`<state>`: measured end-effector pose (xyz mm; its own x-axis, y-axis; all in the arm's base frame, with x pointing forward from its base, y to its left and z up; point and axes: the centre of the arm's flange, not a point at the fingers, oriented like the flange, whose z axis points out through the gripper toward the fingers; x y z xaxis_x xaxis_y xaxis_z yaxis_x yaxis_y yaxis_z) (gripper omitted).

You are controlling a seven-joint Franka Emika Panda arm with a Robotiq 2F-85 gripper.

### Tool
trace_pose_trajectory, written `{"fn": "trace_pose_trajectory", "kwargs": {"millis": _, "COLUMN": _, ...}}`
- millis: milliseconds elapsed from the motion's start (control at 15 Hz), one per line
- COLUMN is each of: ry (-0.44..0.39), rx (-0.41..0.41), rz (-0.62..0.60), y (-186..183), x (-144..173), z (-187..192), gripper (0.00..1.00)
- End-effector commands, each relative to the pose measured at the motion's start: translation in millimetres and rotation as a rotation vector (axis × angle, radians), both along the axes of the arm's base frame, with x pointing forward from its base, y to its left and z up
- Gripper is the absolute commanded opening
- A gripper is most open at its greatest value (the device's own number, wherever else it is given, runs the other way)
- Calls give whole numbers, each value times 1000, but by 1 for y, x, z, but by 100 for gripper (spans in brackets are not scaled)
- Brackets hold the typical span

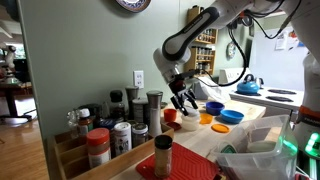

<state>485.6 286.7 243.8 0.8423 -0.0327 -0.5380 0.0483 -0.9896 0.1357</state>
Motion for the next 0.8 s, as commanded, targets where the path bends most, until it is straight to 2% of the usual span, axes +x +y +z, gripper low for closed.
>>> {"fn": "trace_pose_trajectory", "kwargs": {"millis": 0, "ry": 15, "rx": -24, "rz": 18, "y": 1, "x": 1, "z": 3, "gripper": 82}}
{"fn": "trace_pose_trajectory", "kwargs": {"millis": 733, "ry": 44, "rx": -28, "rz": 27, "y": 4, "x": -6, "z": 3, "gripper": 81}}
